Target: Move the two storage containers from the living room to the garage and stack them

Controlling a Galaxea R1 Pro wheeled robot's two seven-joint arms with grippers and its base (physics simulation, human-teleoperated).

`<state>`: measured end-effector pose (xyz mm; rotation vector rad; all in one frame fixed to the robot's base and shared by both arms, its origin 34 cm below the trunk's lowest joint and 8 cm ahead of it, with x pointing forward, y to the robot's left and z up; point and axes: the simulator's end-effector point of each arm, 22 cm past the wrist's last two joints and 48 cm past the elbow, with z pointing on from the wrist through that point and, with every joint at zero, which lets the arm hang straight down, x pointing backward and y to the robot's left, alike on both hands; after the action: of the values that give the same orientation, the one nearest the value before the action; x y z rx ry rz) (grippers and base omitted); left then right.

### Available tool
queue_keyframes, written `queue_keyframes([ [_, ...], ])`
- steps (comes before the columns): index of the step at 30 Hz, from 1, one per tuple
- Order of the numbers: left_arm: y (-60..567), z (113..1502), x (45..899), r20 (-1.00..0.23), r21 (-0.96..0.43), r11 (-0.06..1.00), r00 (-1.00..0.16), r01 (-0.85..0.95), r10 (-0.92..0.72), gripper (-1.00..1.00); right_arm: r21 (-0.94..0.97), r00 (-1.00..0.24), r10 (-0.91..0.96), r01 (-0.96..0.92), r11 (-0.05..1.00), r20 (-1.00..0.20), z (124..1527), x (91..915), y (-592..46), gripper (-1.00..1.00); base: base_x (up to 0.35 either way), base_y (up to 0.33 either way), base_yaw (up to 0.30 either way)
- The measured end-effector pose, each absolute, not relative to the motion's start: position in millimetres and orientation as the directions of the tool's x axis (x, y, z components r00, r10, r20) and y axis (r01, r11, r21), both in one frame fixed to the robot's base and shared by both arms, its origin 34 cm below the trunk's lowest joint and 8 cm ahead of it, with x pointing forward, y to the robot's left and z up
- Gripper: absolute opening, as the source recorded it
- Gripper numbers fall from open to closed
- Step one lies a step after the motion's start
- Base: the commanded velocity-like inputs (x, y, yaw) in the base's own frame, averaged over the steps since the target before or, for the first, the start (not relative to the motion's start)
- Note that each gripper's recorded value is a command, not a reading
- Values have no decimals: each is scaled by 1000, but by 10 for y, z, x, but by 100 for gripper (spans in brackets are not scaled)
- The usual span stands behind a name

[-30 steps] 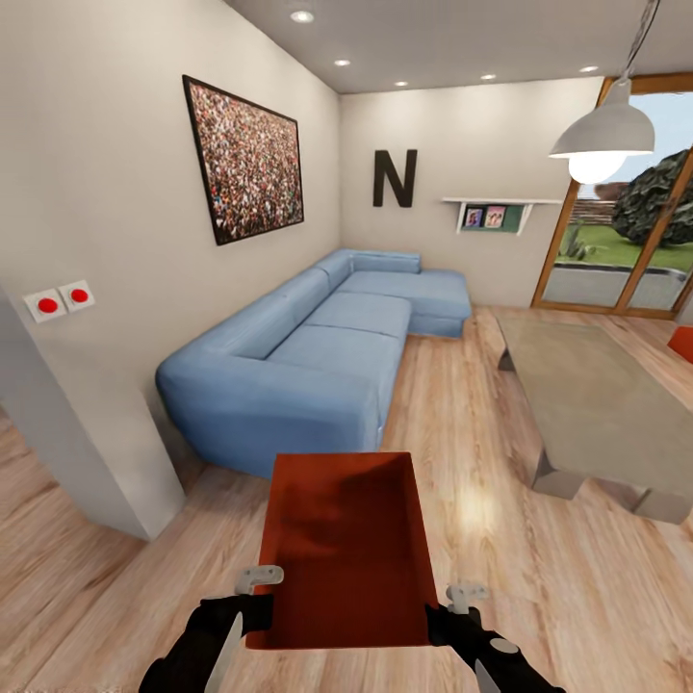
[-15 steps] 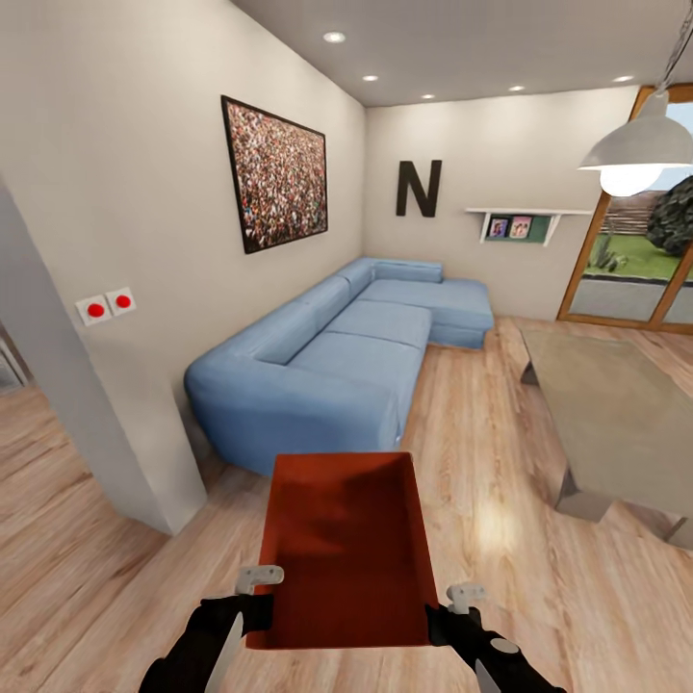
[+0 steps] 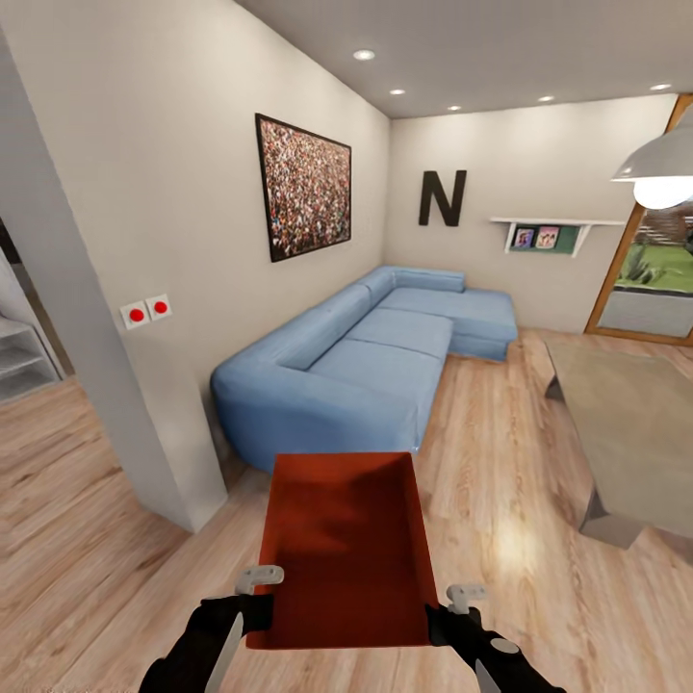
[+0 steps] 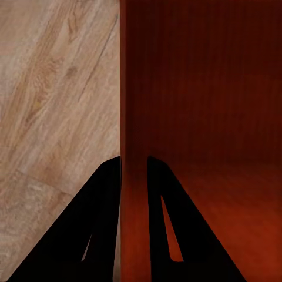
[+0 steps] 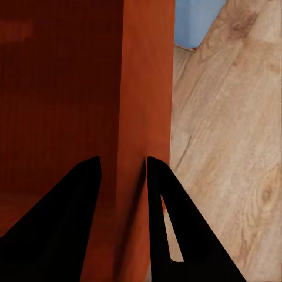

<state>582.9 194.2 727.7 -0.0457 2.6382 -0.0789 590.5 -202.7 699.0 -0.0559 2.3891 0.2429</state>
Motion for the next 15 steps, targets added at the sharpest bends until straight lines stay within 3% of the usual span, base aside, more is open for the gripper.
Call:
queue_keyframes([
  [15, 1948, 7528, 5833, -498, -65, 998, -866, -18, -48, -100, 156, -724, 28, -111, 981, -689, 7243, 5915, -2021, -100, 0, 0, 163],
])
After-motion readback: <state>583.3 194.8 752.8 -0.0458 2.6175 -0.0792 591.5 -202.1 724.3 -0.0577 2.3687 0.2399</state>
